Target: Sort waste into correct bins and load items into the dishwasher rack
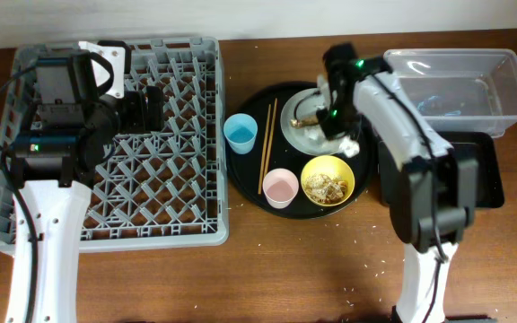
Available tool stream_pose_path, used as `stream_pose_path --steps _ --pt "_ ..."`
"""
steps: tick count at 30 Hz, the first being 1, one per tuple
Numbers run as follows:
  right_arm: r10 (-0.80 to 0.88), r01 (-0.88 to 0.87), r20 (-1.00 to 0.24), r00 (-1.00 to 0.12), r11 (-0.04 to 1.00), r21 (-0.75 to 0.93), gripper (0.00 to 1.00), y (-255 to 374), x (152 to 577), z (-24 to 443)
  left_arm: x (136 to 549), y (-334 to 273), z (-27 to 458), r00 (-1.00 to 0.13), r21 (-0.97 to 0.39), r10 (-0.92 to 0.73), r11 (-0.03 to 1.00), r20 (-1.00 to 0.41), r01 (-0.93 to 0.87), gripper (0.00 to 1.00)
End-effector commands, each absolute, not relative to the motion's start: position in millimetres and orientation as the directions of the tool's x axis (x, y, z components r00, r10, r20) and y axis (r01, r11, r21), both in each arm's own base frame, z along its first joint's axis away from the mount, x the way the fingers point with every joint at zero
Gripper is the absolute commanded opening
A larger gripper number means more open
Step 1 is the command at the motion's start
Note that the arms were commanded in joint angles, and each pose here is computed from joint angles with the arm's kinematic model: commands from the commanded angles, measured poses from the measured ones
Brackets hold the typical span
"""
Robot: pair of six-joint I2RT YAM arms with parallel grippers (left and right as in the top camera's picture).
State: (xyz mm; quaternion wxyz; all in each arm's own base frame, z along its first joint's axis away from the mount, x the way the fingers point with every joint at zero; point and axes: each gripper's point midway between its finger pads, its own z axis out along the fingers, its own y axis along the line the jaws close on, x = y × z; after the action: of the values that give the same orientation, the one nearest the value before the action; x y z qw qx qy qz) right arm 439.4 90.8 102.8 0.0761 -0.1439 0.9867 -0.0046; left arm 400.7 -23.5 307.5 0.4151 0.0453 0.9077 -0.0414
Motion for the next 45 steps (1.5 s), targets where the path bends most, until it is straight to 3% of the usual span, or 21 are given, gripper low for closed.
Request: stream_pose_path --steps 1,4,6,12,13,17,20,23,25,30,34,45 --pt "-0.234 -0.234 -0.36 -0.903 0.971 -0.045 0.04 89 449 196 403 -23 316 -0.634 -0.027 0.061 0.991 -0.771 0.128 1.0" --pt "-0.132 -0.135 -0.451 -0.883 0.99 -0.024 0.04 72 459 223 403 -23 316 -0.634 -0.027 0.061 0.991 -0.771 0.128 1.0" --pt "0.023 0.017 -0.507 -0.862 1.0 0.017 0.04 35 477 231 403 -23 317 -0.634 -0.027 0.061 0.991 -0.771 0.128 1.0" --pt "0.363 0.367 -0.613 -0.702 0.922 0.125 0.06 -95 534 211 403 -23 317 -0.634 -0.027 0.061 0.991 -0.771 0.128 1.0" --pt "0.372 0.381 -0.614 -0.696 0.916 0.124 0.17 -105 541 200 403 -23 317 -0.634 -0.027 0.061 0.991 -0.771 0.128 1.0" --pt "0.39 0.399 -0.57 -0.723 0.91 0.117 0.98 -114 549 161 403 -23 317 -0.634 -0.027 0.061 0.991 -0.771 0.128 1.0" --pt "0.385 0.348 -0.555 -0.738 0.921 0.176 0.99 -96 542 179 403 -23 317 -0.634 -0.027 0.061 0.991 -0.771 0.128 1.0" --pt "0.368 0.204 -0.546 -0.752 0.919 0.339 0.99 -44 528 229 403 -23 317 -0.634 -0.027 0.061 0.991 -0.771 0.128 1.0" --pt "0.36 0.178 -0.547 -0.756 0.917 0.357 0.98 -12 523 242 403 -23 317 -0.634 -0.027 0.061 0.991 -0.771 0.128 1.0" --pt "0.562 0.539 -0.455 -0.691 0.82 0.195 0.98 33 502 188 403 -23 317 -0.634 -0.027 0.061 0.991 -0.771 0.128 1.0" --pt "0.57 0.561 -0.402 -0.717 0.814 0.153 0.98 73 499 139 403 -23 316 -0.634 -0.027 0.061 0.991 -0.771 0.128 1.0" --pt "0.567 0.57 -0.309 -0.764 0.817 0.089 0.99 102 477 22 403 -23 317 -0.634 -0.027 0.061 0.991 -0.771 0.128 1.0"
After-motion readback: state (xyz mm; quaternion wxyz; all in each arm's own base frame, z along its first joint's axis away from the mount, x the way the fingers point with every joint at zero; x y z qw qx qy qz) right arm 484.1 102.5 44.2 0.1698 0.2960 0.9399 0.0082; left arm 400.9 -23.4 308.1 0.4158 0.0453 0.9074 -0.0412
